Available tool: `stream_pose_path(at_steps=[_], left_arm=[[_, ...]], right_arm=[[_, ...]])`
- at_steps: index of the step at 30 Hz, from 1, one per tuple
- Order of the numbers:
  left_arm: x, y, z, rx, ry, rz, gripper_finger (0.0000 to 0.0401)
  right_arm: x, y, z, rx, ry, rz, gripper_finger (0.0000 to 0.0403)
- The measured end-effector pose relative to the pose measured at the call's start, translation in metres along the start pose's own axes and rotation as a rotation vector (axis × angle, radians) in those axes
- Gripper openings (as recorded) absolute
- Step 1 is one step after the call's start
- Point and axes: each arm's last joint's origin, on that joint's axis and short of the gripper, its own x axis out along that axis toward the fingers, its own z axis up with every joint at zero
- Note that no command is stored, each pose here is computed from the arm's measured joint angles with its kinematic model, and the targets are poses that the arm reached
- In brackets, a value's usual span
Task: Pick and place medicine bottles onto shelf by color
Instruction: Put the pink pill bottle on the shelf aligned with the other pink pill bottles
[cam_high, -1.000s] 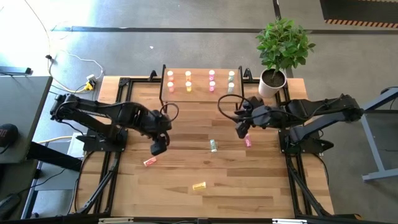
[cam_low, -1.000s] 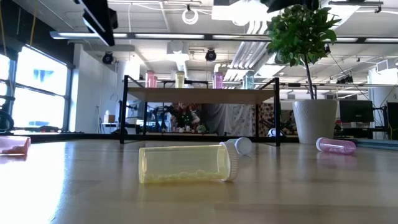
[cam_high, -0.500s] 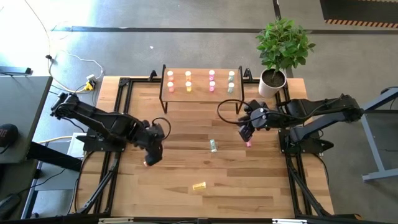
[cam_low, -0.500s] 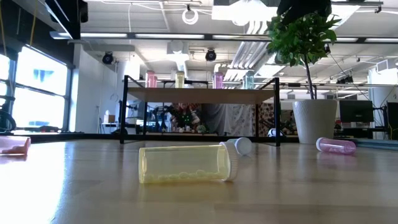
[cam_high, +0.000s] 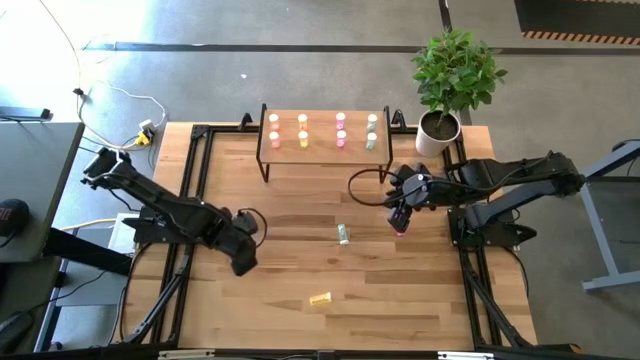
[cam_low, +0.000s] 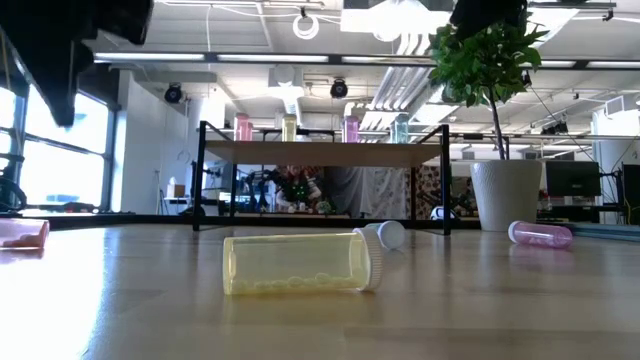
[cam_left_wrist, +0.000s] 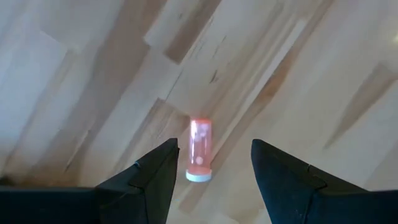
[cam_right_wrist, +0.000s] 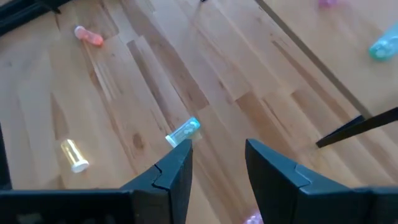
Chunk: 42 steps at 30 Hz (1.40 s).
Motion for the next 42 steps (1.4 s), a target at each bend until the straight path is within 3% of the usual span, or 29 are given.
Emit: stream_pose_path(at_steps=[9,22,34,42], left_arm=[[0.055,0.019,-0.011,-0.098,0.127,-0.055,0.0195],[0.079,0.026,-0.015,-0.113,0.144,-0.076,0.0195],[0.109,0.020,-0.016,-0.046,0.248,0.005,0.0195],[0.111,0.019,-0.015,-0.047,0.263,0.012,0.0137]], right_arm=[[0.003,-0.009,0.005,0.007,-0.008,-0.031,0.0140],[0.007,-0.021,0.013,0.059,-0.017,-0.076,0.0140],[0.007,-0.024,0.014,0.082,-0.022,-0.084,0.0140],[0.007,-0.023,0.015,0.084,-0.030,-0.079,0.0140]])
